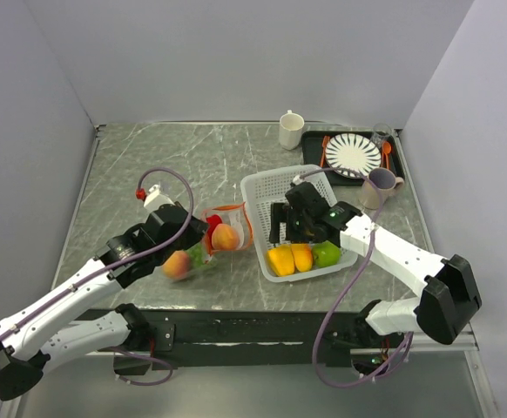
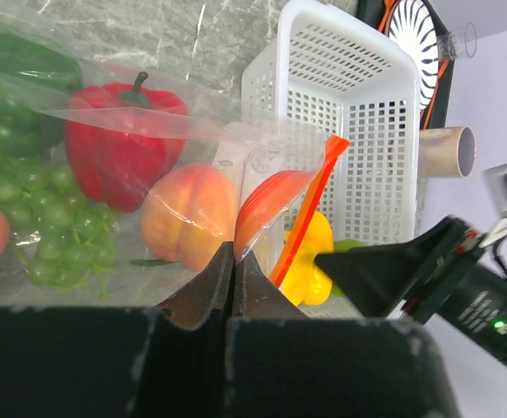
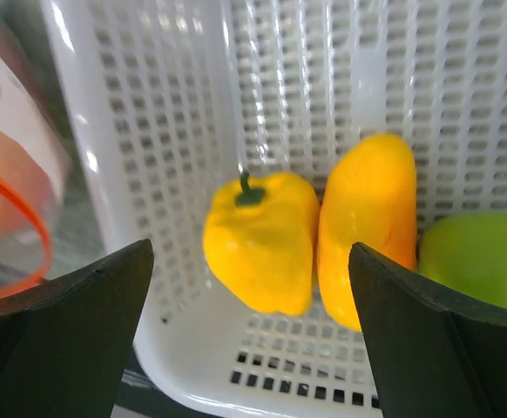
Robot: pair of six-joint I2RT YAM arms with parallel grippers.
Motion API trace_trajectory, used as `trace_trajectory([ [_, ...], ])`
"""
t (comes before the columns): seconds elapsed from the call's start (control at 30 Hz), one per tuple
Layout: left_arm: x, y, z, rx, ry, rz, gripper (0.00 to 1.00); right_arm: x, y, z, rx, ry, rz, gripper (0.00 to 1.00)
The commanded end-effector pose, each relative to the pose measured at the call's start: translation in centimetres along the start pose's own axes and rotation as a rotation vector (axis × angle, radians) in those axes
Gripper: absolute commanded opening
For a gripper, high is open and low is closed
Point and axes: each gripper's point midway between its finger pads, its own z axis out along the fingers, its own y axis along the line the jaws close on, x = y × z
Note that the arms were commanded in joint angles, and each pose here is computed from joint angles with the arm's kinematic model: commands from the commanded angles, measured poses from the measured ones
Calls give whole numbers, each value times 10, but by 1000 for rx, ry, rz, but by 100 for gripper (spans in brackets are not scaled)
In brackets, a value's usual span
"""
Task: Place the food in the zip-top bag and seal the zipper
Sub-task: Pick up the fake vegetable from the bin.
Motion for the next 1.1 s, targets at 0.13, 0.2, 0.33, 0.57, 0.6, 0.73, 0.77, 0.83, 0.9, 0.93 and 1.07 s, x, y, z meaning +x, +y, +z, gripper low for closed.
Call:
trace_trajectory([
  [0.13,-5,-8,1,32,-23,-31,1,37,9,-2,-89,108,-77,99],
  [0.2,-4,-6,2,14,-16,-22,1,46,5,6,-67,136,-84,99],
  [0.33,-2,-2,3,5,-15,-28,1,50,-6,20,9,155,-88,99],
  [0.57,-4,-2,0,8,-19,-21,1,52,-15,35,76,172,-89,99],
  [0.6,-5,-2,0,3,-19,-17,1,52,-16,38,82,177,-92,99],
  [0.73,-6,-2,-1,8,-22,-14,1,54,-22,42,125,193,-94,99],
  [0.77,-5,-2,-1,7,-21,-11,1,54,-24,43,135,193,-93,99],
  [0.83,-5,-1,-1,6,-20,-9,1,58,-25,46,132,199,-95,99],
  [0.9,-5,-1,0,4,-18,-6,1,60,-26,48,137,207,-94,99],
  [0.93,-4,-2,-1,3,-16,-7,1,60,-27,49,141,206,-95,99],
  [1.07,-4,-1,0,2,-14,-7,1,61,-32,50,160,201,-98,93],
])
